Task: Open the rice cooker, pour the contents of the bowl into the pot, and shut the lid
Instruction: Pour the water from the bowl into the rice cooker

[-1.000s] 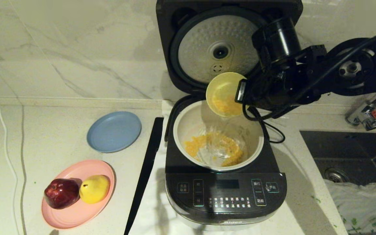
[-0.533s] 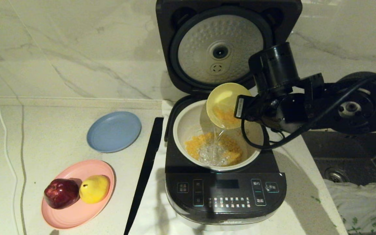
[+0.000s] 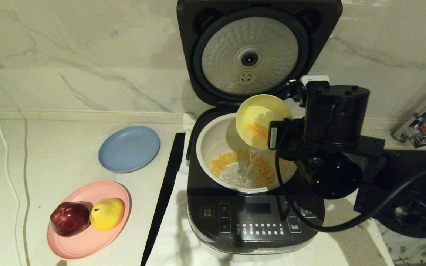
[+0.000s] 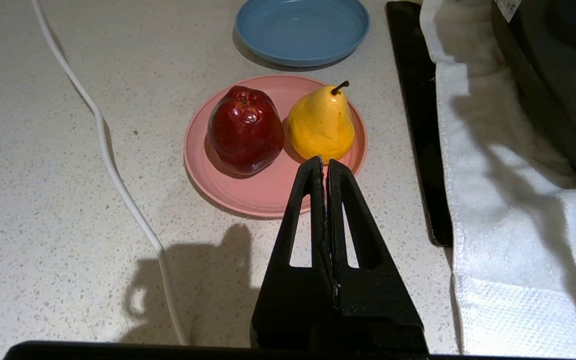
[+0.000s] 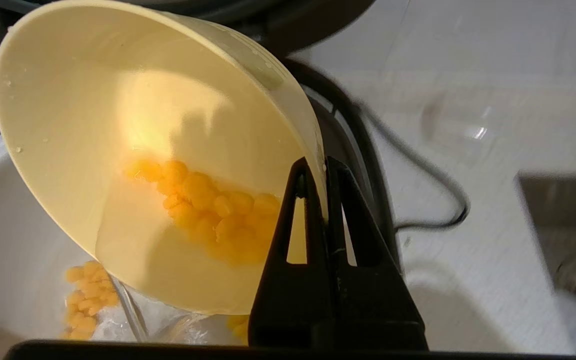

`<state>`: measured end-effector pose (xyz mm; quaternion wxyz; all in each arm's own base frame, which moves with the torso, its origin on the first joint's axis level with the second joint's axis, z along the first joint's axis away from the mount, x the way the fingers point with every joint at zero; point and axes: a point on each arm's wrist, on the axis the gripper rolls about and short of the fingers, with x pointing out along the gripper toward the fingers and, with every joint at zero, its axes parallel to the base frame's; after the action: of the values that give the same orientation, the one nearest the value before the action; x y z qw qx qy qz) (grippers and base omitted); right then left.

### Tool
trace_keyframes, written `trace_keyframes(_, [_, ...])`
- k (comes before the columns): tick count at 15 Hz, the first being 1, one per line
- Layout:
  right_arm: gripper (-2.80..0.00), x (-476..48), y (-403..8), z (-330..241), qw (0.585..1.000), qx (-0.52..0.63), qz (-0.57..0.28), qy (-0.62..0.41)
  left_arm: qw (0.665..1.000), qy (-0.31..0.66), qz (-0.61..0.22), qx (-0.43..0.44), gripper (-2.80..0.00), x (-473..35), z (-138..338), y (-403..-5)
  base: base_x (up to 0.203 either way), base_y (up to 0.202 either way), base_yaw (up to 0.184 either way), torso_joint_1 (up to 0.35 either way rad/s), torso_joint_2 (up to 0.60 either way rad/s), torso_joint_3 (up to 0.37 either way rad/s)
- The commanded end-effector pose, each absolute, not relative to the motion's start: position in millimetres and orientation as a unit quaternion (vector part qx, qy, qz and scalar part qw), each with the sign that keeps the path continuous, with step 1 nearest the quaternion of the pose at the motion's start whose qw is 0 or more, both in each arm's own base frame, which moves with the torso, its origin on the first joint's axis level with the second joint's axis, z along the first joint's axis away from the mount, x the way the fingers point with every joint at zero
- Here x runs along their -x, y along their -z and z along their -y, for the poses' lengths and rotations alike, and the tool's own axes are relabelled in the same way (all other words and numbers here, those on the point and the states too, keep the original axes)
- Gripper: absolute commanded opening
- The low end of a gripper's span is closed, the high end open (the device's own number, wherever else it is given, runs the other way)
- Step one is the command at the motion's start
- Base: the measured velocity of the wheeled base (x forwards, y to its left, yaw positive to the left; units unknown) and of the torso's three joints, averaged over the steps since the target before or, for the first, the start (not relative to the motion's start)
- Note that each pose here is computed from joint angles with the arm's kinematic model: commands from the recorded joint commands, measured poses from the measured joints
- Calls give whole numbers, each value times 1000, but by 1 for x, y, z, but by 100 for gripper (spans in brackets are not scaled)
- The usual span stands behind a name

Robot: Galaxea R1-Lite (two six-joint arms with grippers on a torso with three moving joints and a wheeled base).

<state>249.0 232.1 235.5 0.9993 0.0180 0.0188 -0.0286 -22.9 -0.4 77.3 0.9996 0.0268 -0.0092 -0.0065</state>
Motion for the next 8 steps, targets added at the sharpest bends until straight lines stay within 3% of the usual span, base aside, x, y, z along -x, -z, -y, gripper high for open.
trace_keyframes(1, [-280, -239, -227, -234, 999, -19, 40, 27, 1000, 6, 6, -27, -280, 22, 0, -75, 0, 0, 0, 0, 0, 0])
trace_keyframes(8, [-280, -225, -197, -238, 991, 38, 125, 35, 1000, 6, 6, -27, -280, 22, 0, -75, 0, 0, 0, 0, 0, 0])
